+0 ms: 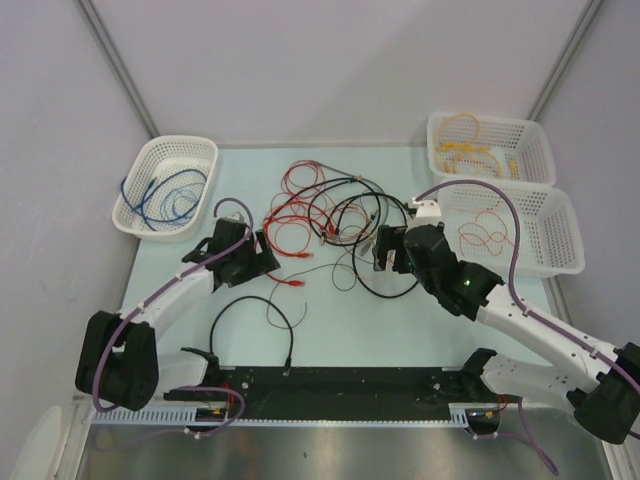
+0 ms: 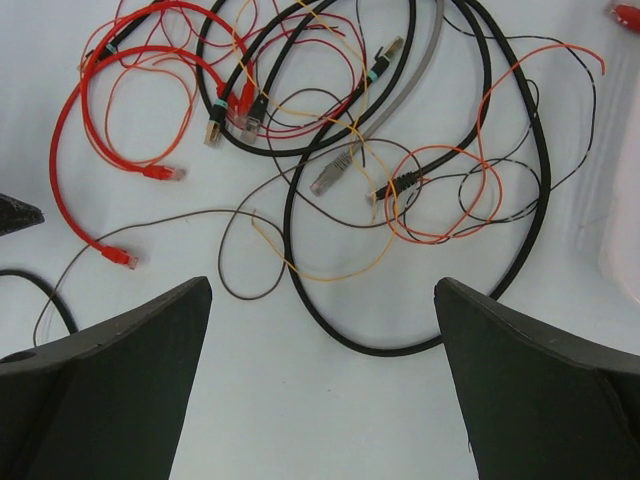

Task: Untangle the cables

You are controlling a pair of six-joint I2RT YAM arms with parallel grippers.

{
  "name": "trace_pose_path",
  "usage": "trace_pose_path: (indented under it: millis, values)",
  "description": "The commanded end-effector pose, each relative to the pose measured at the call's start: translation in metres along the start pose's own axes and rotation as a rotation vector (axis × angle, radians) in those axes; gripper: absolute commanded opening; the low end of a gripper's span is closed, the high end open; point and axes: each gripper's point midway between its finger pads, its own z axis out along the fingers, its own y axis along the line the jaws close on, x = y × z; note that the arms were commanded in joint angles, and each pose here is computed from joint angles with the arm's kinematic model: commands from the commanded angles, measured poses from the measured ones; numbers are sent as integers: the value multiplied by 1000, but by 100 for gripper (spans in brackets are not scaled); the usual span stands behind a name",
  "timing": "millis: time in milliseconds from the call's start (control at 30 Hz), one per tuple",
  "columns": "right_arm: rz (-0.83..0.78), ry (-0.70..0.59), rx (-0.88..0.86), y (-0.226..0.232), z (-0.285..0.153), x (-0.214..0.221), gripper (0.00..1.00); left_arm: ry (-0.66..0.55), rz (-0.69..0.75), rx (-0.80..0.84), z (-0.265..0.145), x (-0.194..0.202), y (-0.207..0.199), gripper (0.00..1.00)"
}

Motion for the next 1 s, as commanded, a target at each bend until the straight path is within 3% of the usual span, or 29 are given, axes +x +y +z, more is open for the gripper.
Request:
trace_pose_path:
  millis: [0, 67, 267, 333, 500, 800, 967]
  values:
    - [26, -46, 35, -4, 0, -7, 100, -37, -106, -73, 11, -12, 4, 92]
    - [24, -53, 38, -6, -1, -8, 100, -13, -135, -78, 19, -3, 7, 90]
    - [24, -71, 39, -7, -5, -13, 100, 33, -207, -83, 41, 8, 5, 63]
    - [25, -83, 43, -10, -8, -16, 100, 28, -215, -113, 45, 7, 9, 59]
    - [21, -84, 53, -12, -9, -16, 100, -5, -222, -272, 49, 3, 27, 53]
    - [18, -85, 72, -18, -11, -16, 100, 16, -218, -560, 58, 10, 60, 31]
    - [27, -95, 80, -25, -15, -18, 100, 19, -200, -571, 58, 12, 58, 7]
